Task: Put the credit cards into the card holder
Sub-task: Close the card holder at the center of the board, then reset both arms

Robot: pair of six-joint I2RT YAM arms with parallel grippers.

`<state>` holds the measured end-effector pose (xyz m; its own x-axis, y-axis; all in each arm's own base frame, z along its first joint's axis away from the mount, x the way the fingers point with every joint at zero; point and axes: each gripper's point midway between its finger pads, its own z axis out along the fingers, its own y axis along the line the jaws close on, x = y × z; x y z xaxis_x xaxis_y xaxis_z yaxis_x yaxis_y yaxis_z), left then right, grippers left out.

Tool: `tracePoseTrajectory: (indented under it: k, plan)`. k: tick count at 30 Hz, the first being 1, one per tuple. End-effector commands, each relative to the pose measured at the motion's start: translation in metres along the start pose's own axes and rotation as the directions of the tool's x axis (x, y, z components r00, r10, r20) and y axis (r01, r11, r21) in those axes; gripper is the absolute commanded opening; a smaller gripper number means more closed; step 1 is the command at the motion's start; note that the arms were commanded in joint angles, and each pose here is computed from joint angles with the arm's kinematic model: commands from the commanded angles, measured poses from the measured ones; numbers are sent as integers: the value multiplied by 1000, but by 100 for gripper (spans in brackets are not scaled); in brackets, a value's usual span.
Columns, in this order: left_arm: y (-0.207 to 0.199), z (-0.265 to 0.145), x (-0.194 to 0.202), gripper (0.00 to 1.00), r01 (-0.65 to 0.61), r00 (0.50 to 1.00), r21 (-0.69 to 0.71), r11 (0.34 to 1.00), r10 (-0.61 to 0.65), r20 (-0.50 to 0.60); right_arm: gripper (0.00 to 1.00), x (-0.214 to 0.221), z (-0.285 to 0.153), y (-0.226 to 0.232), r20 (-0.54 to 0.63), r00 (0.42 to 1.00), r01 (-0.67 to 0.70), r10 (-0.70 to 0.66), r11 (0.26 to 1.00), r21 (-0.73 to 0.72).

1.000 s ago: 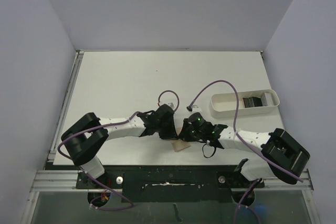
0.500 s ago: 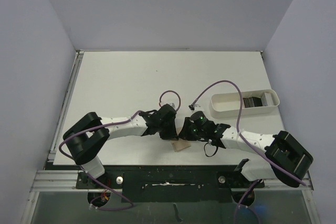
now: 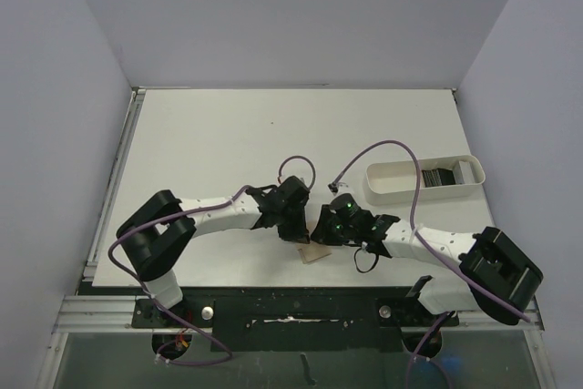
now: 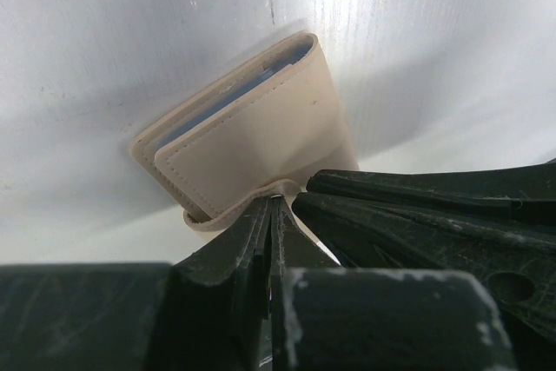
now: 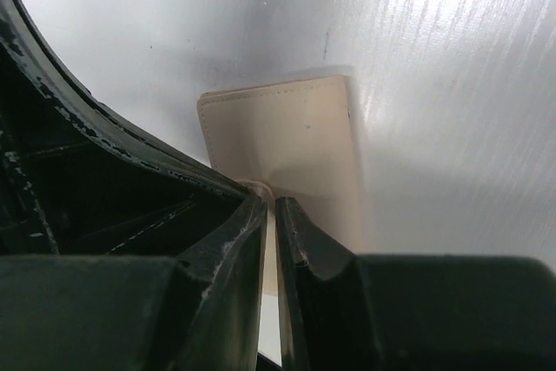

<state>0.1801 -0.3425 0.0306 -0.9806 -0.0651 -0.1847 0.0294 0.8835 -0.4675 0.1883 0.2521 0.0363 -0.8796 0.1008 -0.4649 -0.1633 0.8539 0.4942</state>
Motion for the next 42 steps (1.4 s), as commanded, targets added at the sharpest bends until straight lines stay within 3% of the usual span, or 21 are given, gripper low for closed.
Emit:
tracePoseTrajectory:
  k: [1, 6, 11, 16, 17, 18, 21, 29, 35, 42]
  plan:
    - [46, 9, 14, 0, 0, 999, -185, 983, -8, -37, 13, -11, -7, 4, 44, 999, 10, -9, 1000, -5]
    - [11, -24, -10, 7, 14, 998, -91, 996, -9, 57, 20, -29, -28, 14, 99, 994, 39, -37, 999, -16]
    - [-24, -84, -54, 23, 27, 971, 55, 998, -39, 236, 40, -60, -66, 26, 203, 977, 62, -58, 998, -13]
    - [-34, -151, -86, 36, 16, 905, 141, 990, -74, 418, 61, -87, -107, 32, 302, 950, 79, -81, 997, 17]
    - [-34, -164, -91, 53, 11, 890, 148, 989, -77, 450, 69, -92, -115, 33, 321, 943, 82, -85, 996, 24]
    - [-34, -178, -94, 60, 4, 874, 154, 988, -78, 480, 79, -98, -124, 35, 340, 936, 87, -91, 996, 28]
    - [-33, -217, -103, 65, -21, 825, 163, 986, -75, 560, 98, -113, -150, 39, 393, 914, 92, -99, 995, 36]
    - [-31, -290, -101, 70, -142, 710, 243, 960, -73, 701, 98, -141, -217, 39, 531, 843, 59, -84, 996, 65]
    - [-18, -297, -88, 72, -141, 690, 304, 942, -126, 712, 98, -146, -237, 33, 582, 810, 44, -76, 997, 68]
    - [13, -285, -81, 73, -56, 677, 287, 956, -175, 715, 98, -137, -223, 29, 585, 810, 27, -36, 999, 25]
